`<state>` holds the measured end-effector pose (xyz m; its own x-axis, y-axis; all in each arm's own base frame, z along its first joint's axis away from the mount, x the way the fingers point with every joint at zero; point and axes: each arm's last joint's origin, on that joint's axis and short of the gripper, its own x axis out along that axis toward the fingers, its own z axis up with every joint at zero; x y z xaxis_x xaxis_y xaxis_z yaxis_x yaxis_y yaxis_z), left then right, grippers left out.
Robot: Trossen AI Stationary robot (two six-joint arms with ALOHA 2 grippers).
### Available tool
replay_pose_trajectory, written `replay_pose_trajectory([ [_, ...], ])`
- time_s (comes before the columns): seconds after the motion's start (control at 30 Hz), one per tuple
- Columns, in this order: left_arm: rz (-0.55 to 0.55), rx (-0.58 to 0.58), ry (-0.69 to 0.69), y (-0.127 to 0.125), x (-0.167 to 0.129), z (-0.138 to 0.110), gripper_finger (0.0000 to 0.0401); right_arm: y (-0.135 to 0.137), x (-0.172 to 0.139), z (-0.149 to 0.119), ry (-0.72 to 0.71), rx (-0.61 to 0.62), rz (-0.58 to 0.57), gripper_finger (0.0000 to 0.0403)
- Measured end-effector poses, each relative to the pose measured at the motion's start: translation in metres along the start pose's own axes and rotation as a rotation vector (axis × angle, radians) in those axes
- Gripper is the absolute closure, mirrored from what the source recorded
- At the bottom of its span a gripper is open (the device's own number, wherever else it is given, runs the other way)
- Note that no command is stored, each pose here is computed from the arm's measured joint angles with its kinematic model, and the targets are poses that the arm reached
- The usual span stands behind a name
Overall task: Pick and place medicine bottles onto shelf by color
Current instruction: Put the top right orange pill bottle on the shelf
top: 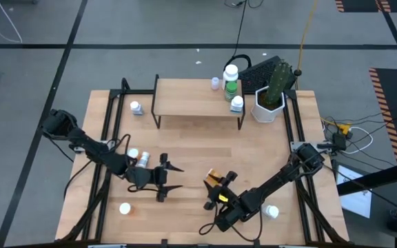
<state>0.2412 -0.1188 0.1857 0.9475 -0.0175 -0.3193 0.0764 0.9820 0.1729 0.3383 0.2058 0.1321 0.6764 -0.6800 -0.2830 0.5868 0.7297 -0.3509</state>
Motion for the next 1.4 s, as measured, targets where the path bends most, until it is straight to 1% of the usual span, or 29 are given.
replay_pose_trajectory([
  [0.1,0.017,0.008,-0.057,0.004,0.001,0.006,0.0128,-0.013,-0.003,0.003,-0.033,0.023,-0.03,0.0263],
  [0.17,0.026,0.014,-0.084,0.006,0.002,0.009,0.0128,-0.026,-0.005,0.003,-0.052,0.047,-0.048,0.0263],
  [0.33,0.033,0.02,-0.1,0.01,0.004,0.011,0.0128,-0.069,-0.008,-0.005,-0.097,0.184,-0.026,0.0264],
  [0.4,0.039,0.018,-0.098,0.012,0.005,0.011,0.0128,-0.085,-0.007,-0.011,-0.114,0.223,0.034,0.0264],
  [0.47,0.048,0.013,-0.096,0.015,0.005,0.01,0.0128,-0.102,-0.003,-0.015,-0.144,0.271,0.159,0.0264],
  [0.53,0.057,0.011,-0.094,0.017,0.006,0.01,0.0128,-0.12,0.002,-0.019,-0.184,0.345,0.3,0.0264],
  [0.57,0.06,0.01,-0.094,0.018,0.007,0.01,0.0128,-0.129,0.004,-0.021,-0.197,0.373,0.351,0.0264],
  [0.63,0.068,0.008,-0.091,0.02,0.007,0.01,0.0128,-0.145,0.008,-0.025,-0.19,0.411,0.374,0.0263],
  [0.73,0.076,0.009,-0.079,0.023,0.008,0.009,0.0128,-0.162,0.01,-0.024,-0.12,0.393,0.335,0.0252],
  [0.9,0.086,0.011,-0.036,0.026,0.01,0.005,0.0128,-0.188,0.015,-0.027,0.145,0.384,0.26,0.0203],
  [1.0,0.094,-0.001,-0.021,0.029,0.011,0.003,0.0128,-0.198,0.02,-0.032,0.32,0.407,0.259,0.0171],
  [1.1,0.1,-0.021,-0.015,0.03,0.011,0.002,0.0128,-0.205,0.026,-0.037,0.481,0.396,0.285,0.0149],
  [1.27,0.098,-0.038,-0.013,0.03,0.011,0.002,0.0128,-0.211,0.034,-0.046,0.64,0.38,0.307,0.0138],
  [1.4,0.098,-0.046,-0.001,0.03,0.011,0.001,0.0128,-0.21,0.038,-0.049,0.689,0.419,0.321,0.0138],
])
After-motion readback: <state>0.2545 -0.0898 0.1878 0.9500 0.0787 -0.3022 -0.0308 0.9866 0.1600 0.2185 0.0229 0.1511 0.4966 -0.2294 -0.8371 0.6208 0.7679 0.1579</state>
